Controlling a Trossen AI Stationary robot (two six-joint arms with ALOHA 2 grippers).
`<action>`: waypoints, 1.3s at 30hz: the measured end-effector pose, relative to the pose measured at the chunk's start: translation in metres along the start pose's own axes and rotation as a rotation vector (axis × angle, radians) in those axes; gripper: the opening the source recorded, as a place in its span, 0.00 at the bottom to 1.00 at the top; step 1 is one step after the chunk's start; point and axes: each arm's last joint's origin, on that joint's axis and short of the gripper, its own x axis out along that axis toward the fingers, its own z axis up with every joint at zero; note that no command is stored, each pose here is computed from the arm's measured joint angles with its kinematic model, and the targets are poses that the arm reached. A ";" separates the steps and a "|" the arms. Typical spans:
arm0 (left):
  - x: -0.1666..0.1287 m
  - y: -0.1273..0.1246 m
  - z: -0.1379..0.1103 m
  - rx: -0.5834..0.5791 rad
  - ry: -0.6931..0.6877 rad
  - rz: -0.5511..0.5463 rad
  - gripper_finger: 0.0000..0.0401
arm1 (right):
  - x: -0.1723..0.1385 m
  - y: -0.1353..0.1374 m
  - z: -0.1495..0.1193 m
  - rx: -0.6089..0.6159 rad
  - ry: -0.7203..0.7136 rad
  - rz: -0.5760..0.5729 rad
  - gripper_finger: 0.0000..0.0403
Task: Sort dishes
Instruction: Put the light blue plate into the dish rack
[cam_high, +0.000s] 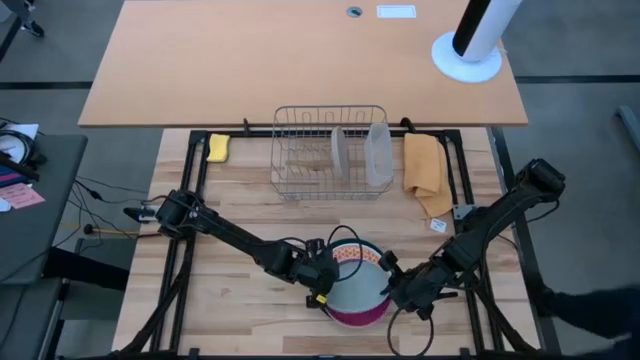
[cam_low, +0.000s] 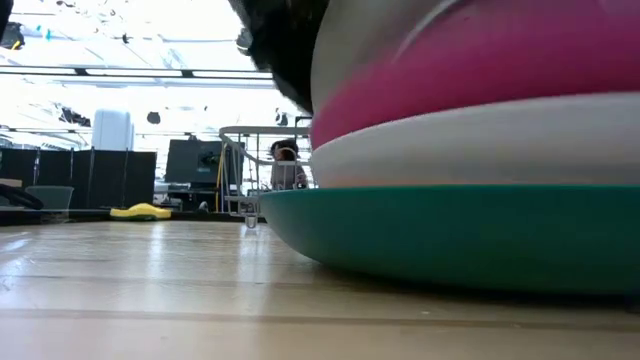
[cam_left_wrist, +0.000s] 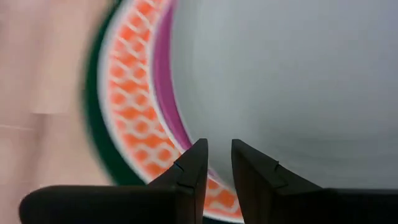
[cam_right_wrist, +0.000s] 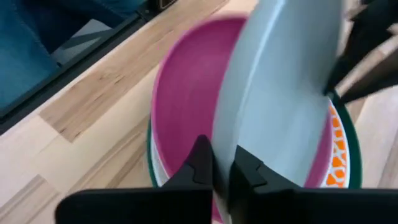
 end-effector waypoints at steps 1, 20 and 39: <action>-0.006 0.002 0.005 0.009 -0.005 0.031 0.17 | 0.000 0.000 0.000 0.003 0.000 -0.004 0.03; -0.168 0.032 0.058 0.008 -0.359 0.618 0.17 | -0.064 -0.024 0.004 0.079 -0.191 -0.147 0.02; -0.188 0.033 0.042 -0.018 -0.431 0.935 0.17 | -0.129 -0.156 -0.010 0.478 -0.720 -0.694 0.02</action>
